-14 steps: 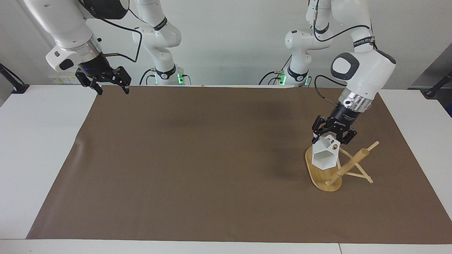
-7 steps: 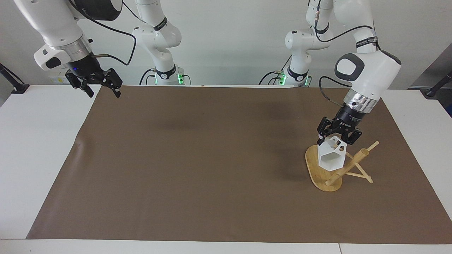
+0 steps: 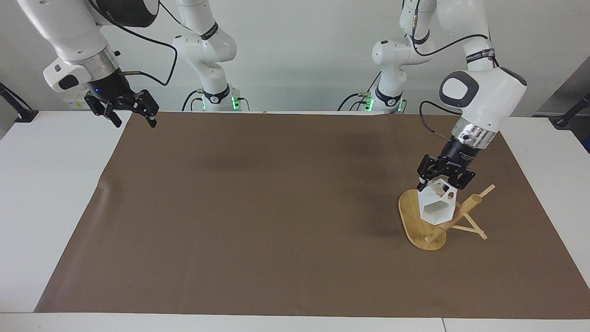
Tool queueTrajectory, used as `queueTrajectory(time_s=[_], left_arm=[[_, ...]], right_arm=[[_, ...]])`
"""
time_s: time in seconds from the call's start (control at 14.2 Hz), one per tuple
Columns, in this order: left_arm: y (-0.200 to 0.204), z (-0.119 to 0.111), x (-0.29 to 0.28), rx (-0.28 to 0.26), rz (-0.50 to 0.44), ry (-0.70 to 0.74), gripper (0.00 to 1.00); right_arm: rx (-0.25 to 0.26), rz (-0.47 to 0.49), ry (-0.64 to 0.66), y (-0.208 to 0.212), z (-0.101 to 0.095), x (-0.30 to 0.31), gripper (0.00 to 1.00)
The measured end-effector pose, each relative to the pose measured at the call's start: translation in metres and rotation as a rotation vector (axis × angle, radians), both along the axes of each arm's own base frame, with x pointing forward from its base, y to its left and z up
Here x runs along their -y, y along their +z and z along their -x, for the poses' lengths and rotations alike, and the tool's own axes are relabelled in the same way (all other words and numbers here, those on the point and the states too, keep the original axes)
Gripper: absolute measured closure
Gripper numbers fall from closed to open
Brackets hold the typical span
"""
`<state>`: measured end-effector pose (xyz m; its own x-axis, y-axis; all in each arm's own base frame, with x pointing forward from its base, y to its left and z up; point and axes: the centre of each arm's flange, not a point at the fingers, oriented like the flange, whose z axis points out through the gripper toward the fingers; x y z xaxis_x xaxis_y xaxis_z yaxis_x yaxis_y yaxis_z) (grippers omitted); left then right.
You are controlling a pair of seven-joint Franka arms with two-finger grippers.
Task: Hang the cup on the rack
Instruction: 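Open the left gripper and release the cup on the peg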
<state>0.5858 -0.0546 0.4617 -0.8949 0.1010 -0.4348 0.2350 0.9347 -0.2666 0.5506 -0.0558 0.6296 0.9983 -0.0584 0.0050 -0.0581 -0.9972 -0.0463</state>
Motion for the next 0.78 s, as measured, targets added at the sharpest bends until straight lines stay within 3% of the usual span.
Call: queueTrajectory(time_s=[0.78], left_arm=[[0.0010,0.0003,0.0023,-0.016,0.011,-0.002,0.26]], right_arm=[[0.000,0.000,0.012,0.0000,0.0000,-0.0005,0.00]])
